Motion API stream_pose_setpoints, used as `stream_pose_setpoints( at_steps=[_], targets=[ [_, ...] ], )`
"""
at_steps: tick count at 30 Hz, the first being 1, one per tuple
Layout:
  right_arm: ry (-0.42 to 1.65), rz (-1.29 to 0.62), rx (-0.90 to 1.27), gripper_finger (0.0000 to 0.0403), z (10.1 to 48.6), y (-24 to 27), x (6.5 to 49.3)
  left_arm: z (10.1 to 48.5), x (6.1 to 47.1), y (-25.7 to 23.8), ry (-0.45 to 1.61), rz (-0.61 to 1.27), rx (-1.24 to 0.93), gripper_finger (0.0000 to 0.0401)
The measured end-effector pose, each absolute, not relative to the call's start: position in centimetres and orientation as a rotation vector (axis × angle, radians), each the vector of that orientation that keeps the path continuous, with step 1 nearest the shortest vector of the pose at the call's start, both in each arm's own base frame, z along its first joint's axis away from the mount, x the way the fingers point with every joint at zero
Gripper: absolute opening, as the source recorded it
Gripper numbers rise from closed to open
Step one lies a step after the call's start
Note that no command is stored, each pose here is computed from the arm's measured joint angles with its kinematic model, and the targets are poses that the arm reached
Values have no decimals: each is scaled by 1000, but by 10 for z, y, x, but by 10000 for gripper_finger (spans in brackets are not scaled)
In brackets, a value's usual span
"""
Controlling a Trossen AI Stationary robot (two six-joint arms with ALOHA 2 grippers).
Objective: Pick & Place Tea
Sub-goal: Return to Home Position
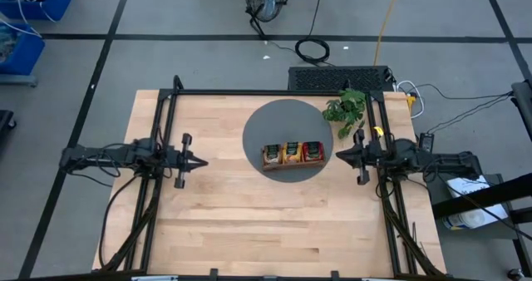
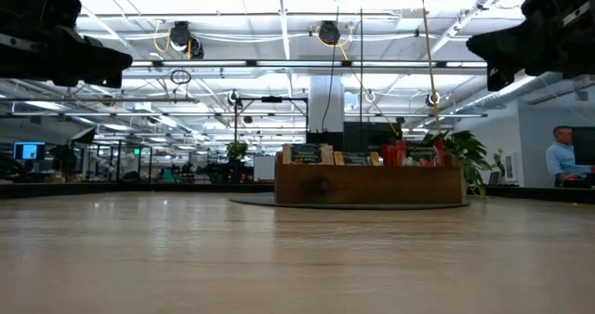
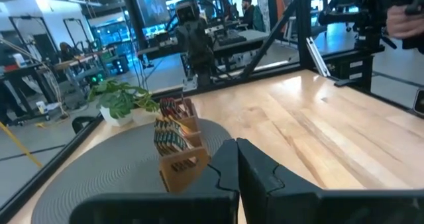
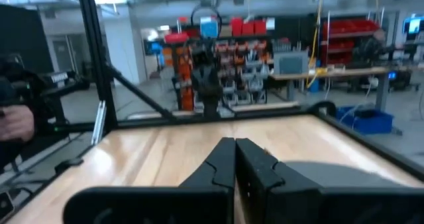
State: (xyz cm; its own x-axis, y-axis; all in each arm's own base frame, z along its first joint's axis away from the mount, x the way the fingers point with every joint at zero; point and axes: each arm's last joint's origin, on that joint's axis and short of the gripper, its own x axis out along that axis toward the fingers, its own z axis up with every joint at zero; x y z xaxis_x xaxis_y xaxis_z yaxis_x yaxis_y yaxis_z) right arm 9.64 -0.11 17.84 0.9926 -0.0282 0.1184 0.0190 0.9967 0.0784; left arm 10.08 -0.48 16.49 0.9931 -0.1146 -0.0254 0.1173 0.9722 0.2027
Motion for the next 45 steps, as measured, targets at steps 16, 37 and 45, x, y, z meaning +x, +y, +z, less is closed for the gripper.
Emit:
stream_pose_setpoints(
  at_steps=[16, 37, 45],
  targets=[
    [-23, 8, 66, 0, 169, 1, 97, 160, 104, -5, 73, -118, 200, 3],
    [-21, 12, 179, 0, 169, 1, 97, 160, 104, -4, 71, -97, 199, 13],
    [-21, 12, 179, 0, 169, 1, 97, 160, 104, -4, 70, -97, 199, 7]
  ],
)
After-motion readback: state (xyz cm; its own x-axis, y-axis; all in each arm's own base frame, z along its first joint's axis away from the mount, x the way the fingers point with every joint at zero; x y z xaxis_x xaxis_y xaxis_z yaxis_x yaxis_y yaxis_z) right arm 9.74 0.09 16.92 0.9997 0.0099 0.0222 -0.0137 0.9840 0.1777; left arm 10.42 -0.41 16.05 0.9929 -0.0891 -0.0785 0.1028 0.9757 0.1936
